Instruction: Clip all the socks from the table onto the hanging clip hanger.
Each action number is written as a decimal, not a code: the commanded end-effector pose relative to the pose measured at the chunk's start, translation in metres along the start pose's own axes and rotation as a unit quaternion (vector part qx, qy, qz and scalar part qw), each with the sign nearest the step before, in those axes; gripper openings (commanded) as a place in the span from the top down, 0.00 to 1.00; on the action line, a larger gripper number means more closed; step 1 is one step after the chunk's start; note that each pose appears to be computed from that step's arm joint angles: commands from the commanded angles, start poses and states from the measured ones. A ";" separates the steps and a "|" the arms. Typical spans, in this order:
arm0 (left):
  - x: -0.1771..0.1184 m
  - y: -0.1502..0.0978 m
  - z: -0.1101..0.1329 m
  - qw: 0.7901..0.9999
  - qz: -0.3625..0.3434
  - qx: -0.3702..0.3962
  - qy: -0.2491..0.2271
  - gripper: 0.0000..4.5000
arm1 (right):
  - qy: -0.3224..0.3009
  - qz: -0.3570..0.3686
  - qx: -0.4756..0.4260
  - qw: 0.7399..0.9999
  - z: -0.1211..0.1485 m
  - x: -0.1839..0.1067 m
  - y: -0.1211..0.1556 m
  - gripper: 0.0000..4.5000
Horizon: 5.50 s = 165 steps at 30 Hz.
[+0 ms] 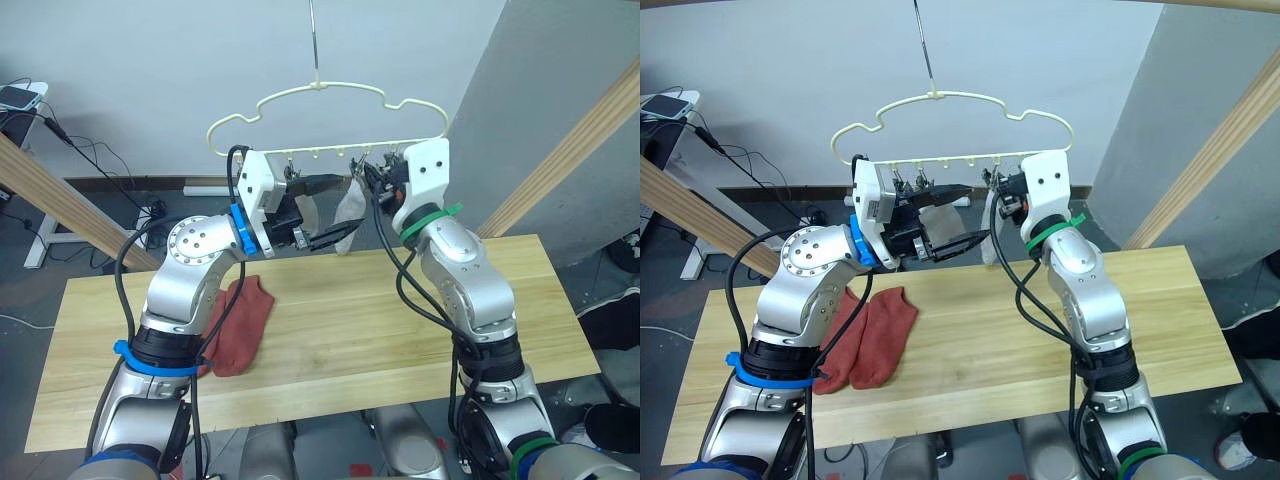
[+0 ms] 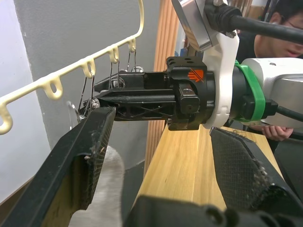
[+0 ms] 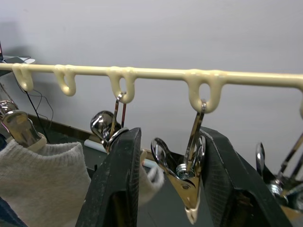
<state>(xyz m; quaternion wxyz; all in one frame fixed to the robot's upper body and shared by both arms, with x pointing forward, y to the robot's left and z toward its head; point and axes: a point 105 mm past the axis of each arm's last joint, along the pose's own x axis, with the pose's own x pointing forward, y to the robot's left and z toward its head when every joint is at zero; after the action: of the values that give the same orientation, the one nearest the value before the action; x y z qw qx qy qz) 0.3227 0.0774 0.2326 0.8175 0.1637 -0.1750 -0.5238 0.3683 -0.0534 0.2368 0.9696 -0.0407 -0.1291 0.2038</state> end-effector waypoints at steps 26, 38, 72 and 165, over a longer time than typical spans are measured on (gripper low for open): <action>-0.045 0.001 -0.051 0.974 0.198 -0.030 0.103 0.12 | -0.035 -0.014 0.003 0.999 0.018 0.002 -0.006 1.00; -0.135 -0.039 -0.162 0.847 0.415 -0.181 0.279 0.01 | -0.027 -0.001 0.000 1.000 0.016 0.000 -0.005 1.00; -0.040 -0.070 -0.143 0.957 0.094 -0.184 0.206 1.00 | -0.024 -0.007 0.002 1.000 0.019 -0.003 -0.009 1.00; 0.049 -0.046 -0.064 0.993 0.076 -0.080 0.042 0.00 | -0.004 0.134 -0.003 0.991 0.038 -0.081 0.011 0.14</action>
<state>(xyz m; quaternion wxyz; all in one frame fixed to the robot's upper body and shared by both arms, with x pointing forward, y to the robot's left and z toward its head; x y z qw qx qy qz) 0.3424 0.0243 0.1505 0.8882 0.1030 -0.0865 -0.4393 0.2937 -0.0719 0.2374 0.9382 -0.0553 -0.0877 0.3301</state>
